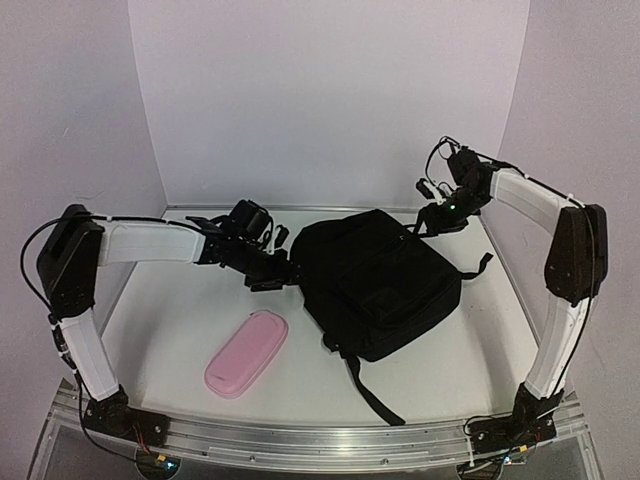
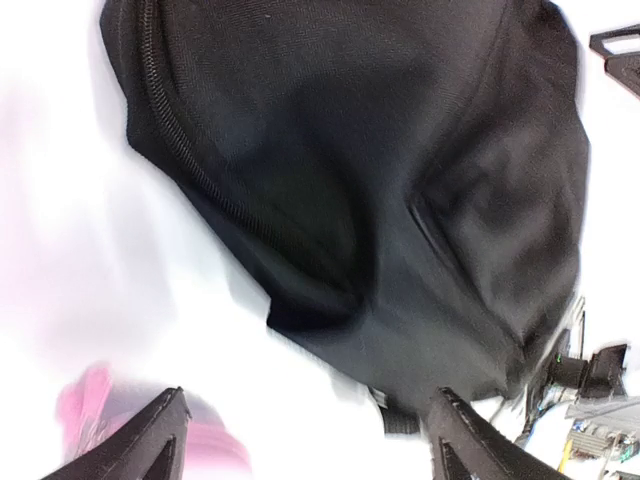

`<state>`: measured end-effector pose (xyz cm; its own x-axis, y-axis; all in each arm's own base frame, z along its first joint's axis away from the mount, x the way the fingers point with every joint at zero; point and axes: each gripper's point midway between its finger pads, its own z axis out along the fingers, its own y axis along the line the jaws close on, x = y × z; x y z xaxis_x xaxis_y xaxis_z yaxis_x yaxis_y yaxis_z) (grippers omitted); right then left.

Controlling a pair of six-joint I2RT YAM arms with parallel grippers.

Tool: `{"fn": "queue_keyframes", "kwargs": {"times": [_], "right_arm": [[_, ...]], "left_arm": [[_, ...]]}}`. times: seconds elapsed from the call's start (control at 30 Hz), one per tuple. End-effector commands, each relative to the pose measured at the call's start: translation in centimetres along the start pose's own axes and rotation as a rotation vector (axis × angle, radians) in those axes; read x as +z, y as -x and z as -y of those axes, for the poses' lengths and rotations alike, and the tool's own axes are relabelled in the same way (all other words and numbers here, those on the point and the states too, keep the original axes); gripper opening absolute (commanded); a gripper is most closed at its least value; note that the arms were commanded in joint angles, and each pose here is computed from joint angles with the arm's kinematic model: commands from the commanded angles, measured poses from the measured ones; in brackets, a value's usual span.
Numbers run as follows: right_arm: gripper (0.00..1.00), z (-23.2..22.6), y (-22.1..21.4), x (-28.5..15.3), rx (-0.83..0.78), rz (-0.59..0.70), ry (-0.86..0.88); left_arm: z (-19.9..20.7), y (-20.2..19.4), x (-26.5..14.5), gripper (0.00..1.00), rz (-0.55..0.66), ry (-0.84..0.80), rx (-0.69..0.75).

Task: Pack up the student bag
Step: Unzip the student bag at the center of the board, then pick up the stationery from the center of the board.

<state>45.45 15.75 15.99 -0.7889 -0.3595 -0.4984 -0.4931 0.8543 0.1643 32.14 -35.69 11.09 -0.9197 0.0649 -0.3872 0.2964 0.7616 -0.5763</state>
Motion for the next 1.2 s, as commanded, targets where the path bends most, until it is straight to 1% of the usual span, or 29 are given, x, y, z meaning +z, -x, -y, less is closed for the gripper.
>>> {"fn": "queue_keyframes", "kwargs": {"times": [0.0, 0.03, 0.13, 0.3, 0.4, 0.53, 0.63, 0.77, 0.87, 0.97, 1.17], "right_arm": [[0.73, -4.8, 1.1, -6.0, -0.029, 0.107, 0.127], [0.76, -5.7, 1.1, -6.5, -0.038, 0.111, 0.144], [0.83, -8.1, 0.7, -7.3, -0.061, 0.103, 0.202], [0.94, -11.9, -0.1, -8.0, -0.096, 0.093, 0.325], [0.95, -13.6, -0.7, -7.7, -0.110, 0.072, 0.367], [0.96, -15.8, -1.2, -6.9, -0.136, 0.038, 0.400], [0.96, -17.1, -1.3, -6.9, -0.141, 0.031, 0.445], [0.95, -17.7, -1.0, -7.4, -0.138, 0.039, 0.476], [0.95, -18.1, -1.1, -7.8, -0.141, 0.041, 0.500], [0.95, -18.7, -1.1, -8.1, -0.140, 0.041, 0.540], [0.95, -20.0, -1.8, -7.9, -0.139, 0.019, 0.604]], "left_arm": [[-1.3, -3.4, -5.2, 0.91, -0.054, 0.092, 0.067], [-1.9, -4.5, -5.6, 0.95, -0.079, 0.107, 0.060], [-3.7, -7.5, -6.6, 0.99, -0.140, 0.142, 0.040], [-6.4, -11.7, -8.2, 1.00, -0.216, 0.211, -0.003], [-8.1, -13.6, -9.2, 1.00, -0.229, 0.264, -0.030], [-8.4, -14.4, -9.2, 1.00, -0.247, 0.266, -0.048], [-9.1, -15.1, -7.8, 1.00, -0.298, 0.276, -0.067], [-9.4, -16.9, -5.4, 0.98, -0.350, 0.208, -0.105], [-9.3, -17.1, -4.5, 0.92, -0.344, 0.175, -0.109], [-8.4, -16.2, -4.0, 0.78, -0.301, 0.119, -0.111], [-7.7, -14.3, -4.3, 0.36, -0.229, 0.125, -0.078]]}}
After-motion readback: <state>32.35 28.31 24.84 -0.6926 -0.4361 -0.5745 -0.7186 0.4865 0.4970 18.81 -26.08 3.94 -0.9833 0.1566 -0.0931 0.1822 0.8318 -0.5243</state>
